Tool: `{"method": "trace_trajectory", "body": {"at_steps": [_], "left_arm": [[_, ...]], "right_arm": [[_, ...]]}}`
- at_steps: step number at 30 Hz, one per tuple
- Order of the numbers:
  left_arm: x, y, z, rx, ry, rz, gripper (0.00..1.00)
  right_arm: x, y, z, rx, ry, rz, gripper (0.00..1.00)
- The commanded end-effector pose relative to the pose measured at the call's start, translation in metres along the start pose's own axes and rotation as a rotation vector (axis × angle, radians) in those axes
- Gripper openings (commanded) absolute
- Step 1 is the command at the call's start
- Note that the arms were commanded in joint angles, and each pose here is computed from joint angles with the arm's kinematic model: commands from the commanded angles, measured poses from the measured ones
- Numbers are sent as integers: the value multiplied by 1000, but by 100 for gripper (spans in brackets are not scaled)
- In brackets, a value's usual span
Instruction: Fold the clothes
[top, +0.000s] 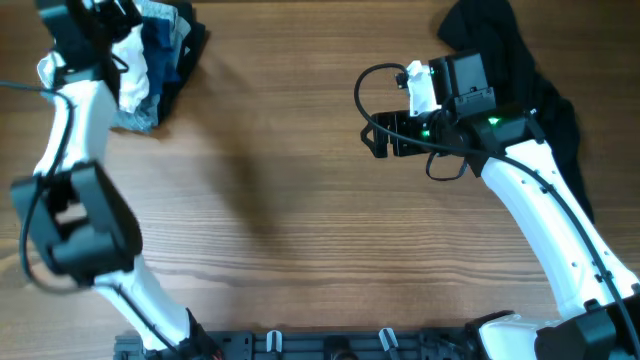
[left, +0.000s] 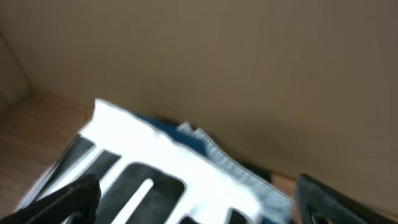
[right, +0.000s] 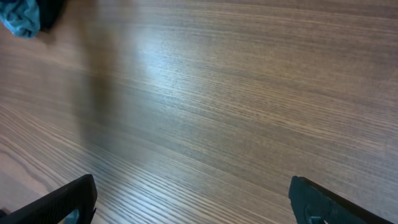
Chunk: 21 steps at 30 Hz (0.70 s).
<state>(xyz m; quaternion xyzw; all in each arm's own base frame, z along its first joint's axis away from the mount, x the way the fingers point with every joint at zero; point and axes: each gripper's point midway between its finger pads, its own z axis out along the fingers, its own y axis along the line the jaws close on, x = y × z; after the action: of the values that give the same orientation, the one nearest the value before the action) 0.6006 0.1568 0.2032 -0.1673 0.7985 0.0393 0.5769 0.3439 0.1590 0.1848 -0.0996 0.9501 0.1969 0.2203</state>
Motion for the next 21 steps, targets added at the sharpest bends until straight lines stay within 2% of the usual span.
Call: {"method": "trace_trajectory", "body": {"at_steps": [1,6,8,10,12,15,21], "left_arm": [[74,22,36,-72,114,24,100],[178,37,55,-106,337,36,100],[197,41,55,-114,383,37,100],[200,42,55,-115,393,38,100],[189,40,53,-112,372,36,100],[154,35,47,-104,313,33,100],[40,19,4,-79,132,25,100]], "right_arm": [[1,-2,4,13,9,-17,100],[1,-2,4,13,12,-15,100],[2,-2,4,13,14,-15,100],[2,-2,4,13,15,-15,100],[2,-2,4,13,14,-15,100],[0,-3,4,13,8,-19,100],[-16,-6,-3,46,-52,-58,100]]}}
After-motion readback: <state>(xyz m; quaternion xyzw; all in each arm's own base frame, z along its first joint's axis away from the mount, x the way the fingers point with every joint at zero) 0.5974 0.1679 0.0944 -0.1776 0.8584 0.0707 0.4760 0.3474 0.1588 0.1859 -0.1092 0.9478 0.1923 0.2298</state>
